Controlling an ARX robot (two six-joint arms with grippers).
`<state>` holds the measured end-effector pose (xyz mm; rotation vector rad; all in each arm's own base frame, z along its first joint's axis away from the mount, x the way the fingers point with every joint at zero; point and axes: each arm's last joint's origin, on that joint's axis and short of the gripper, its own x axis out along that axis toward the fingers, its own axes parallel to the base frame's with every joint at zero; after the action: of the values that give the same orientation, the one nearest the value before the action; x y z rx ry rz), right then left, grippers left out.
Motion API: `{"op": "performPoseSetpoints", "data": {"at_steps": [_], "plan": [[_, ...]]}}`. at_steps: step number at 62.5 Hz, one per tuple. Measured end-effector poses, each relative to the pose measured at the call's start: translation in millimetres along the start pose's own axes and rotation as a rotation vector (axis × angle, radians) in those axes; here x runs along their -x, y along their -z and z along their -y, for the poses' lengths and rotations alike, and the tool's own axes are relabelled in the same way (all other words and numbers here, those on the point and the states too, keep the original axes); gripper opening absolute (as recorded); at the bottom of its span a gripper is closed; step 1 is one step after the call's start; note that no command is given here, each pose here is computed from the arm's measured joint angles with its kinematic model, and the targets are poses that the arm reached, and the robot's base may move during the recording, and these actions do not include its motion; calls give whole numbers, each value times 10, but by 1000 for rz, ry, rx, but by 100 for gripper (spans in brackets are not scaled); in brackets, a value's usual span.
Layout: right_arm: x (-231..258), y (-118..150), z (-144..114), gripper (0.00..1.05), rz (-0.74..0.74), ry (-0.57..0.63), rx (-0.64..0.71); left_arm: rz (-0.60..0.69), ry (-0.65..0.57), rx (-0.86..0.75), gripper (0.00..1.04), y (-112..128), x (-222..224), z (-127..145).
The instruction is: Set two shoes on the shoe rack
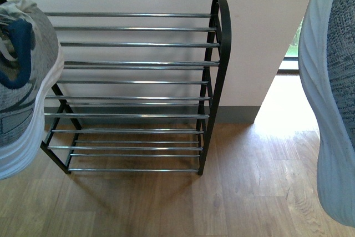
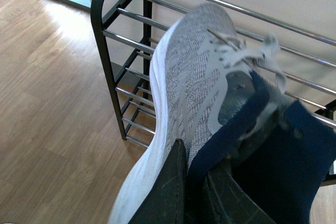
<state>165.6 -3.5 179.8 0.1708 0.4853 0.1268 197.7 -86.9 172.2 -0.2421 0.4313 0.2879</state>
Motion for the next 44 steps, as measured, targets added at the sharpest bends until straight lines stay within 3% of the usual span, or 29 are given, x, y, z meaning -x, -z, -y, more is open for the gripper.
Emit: {"op": "performPoseSetpoints", "data": {"at_steps": [28, 37, 44], "plan": [[0, -1, 1, 2, 3, 3, 2, 0, 1, 0, 2, 0, 0, 0], [-16, 3, -29, 2, 242, 87, 82, -1, 2, -1, 2, 0, 0, 1], [2, -179, -133, 2, 281, 116, 73, 0, 1, 0, 2, -1, 1, 0]]}}
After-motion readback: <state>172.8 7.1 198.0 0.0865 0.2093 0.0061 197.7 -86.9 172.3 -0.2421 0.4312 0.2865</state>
